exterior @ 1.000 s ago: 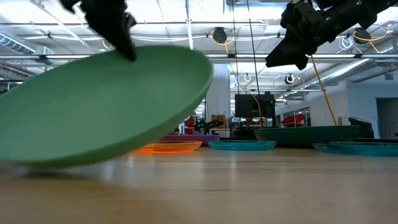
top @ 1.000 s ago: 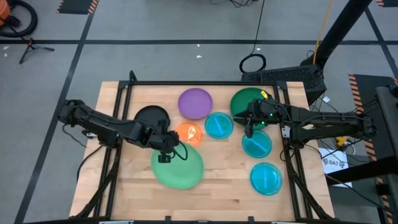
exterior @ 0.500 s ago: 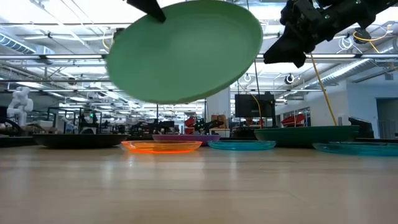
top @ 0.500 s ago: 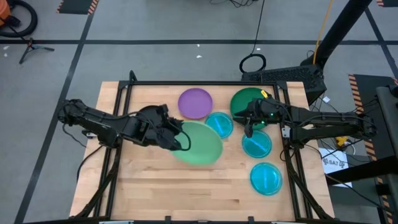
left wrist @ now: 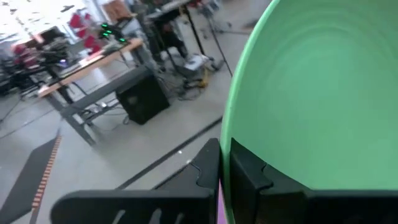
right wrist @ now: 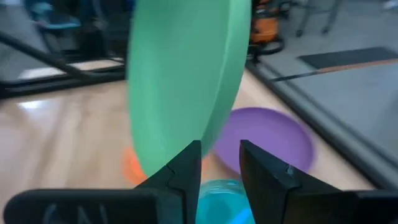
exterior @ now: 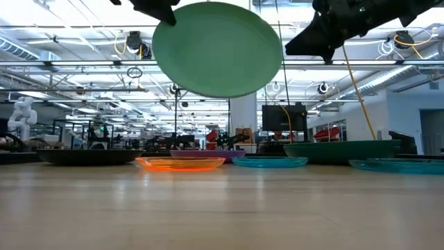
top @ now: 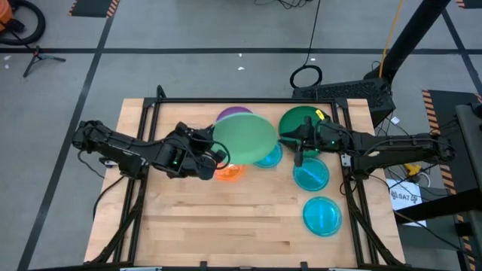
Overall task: Stack plastic plates
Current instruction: Stack the light green plate on the dark green plate
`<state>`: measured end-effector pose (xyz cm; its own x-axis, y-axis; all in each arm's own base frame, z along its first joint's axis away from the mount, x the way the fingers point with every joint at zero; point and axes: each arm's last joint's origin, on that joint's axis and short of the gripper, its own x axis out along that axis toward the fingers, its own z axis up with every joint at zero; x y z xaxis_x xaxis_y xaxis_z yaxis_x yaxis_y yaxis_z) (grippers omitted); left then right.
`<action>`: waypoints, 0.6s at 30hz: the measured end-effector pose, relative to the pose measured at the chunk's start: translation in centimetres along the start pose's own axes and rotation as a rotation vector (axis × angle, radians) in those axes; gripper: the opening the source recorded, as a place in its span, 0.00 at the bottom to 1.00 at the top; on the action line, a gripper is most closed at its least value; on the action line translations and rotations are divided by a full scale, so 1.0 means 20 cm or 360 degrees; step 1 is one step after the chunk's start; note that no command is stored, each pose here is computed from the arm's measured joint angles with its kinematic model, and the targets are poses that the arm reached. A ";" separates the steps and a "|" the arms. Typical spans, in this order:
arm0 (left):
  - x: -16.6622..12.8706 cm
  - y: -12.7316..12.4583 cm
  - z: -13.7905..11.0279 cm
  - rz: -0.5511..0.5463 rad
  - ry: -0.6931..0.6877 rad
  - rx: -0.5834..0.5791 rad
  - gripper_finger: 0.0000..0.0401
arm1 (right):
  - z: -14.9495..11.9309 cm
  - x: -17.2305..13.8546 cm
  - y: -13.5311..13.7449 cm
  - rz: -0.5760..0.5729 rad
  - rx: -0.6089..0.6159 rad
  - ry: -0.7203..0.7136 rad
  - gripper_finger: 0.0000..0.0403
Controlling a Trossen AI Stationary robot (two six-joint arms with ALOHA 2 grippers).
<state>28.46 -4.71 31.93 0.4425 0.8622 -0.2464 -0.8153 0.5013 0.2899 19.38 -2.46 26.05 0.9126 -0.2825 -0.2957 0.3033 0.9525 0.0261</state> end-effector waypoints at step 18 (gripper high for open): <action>0.02 0.01 0.00 0.0083 -0.0033 -0.0069 0.05 | 0.04 0.08 0.07 -0.0164 0.0053 -0.0212 0.26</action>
<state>28.40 -4.29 32.02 0.4064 0.8886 -0.2129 -0.8525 0.4526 0.2615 21.41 -1.73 26.32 0.9038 -0.3929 -0.1693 0.4039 0.9142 0.0345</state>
